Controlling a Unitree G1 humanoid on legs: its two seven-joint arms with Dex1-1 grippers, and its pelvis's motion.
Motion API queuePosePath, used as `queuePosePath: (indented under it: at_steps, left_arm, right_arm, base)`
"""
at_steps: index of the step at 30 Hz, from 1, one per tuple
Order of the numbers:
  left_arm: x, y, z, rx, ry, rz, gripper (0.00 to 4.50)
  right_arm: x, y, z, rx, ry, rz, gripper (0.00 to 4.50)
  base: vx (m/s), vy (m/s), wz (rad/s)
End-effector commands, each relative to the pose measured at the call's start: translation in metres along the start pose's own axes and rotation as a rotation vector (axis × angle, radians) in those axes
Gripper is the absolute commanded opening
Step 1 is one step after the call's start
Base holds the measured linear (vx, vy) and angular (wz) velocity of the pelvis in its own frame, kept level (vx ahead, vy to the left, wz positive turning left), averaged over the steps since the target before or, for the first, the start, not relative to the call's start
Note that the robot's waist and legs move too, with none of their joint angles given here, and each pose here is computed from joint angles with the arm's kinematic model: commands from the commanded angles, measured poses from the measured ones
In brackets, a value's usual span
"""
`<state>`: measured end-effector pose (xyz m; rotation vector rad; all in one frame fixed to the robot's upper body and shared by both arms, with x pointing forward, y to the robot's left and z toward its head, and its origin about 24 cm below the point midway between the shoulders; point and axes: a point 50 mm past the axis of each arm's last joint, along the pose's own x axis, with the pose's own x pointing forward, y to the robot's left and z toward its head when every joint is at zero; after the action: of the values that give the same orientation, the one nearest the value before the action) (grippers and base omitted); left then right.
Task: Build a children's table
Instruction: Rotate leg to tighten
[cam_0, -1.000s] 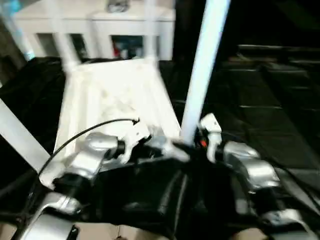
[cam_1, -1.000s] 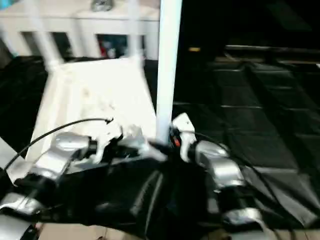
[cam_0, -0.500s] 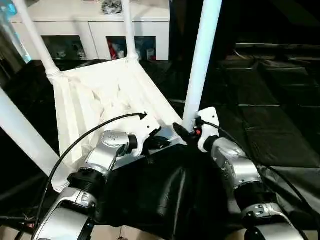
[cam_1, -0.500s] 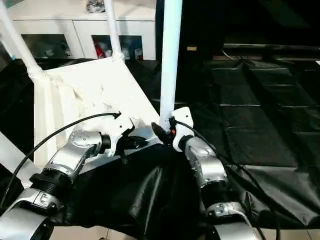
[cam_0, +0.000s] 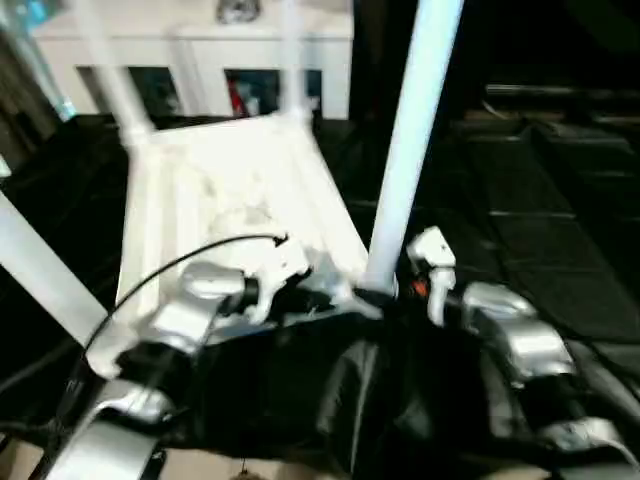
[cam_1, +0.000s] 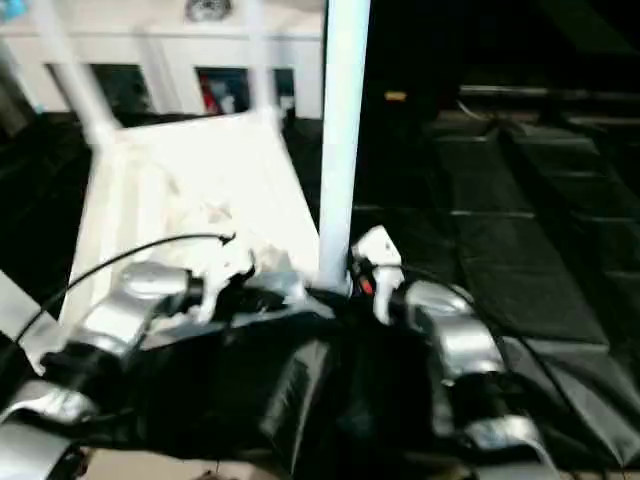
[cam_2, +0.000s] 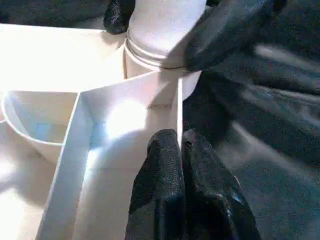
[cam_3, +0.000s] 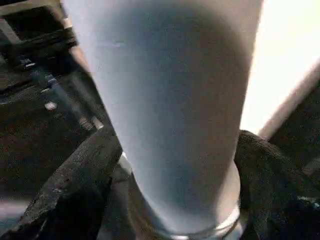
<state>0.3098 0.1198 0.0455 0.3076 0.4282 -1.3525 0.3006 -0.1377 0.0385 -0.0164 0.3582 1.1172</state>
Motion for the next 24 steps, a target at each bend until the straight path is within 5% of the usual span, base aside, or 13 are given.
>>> queuePosePath:
  at_steps: [1,16,24]
  left_arm:
    - [0.006,-0.005,0.017,0.07,-0.043,-0.06,0.0]
    - [0.001,-0.008,0.017,0.053,-0.06,-0.085,0.0]
    - [0.02,0.011,0.036,0.039,-0.132,0.152,0.0]
  right_arm:
    - [0.018,0.024,-0.006,0.013,0.039,0.199,3.62]
    - [0.021,0.027,-0.005,0.021,0.048,0.217,2.63]
    - [0.041,-0.002,-0.019,0.09,0.087,-0.271,2.57]
  base:
    - [0.0,0.0,0.0]
    - [0.0,0.0,0.0]
    - [0.0,0.0,0.0]
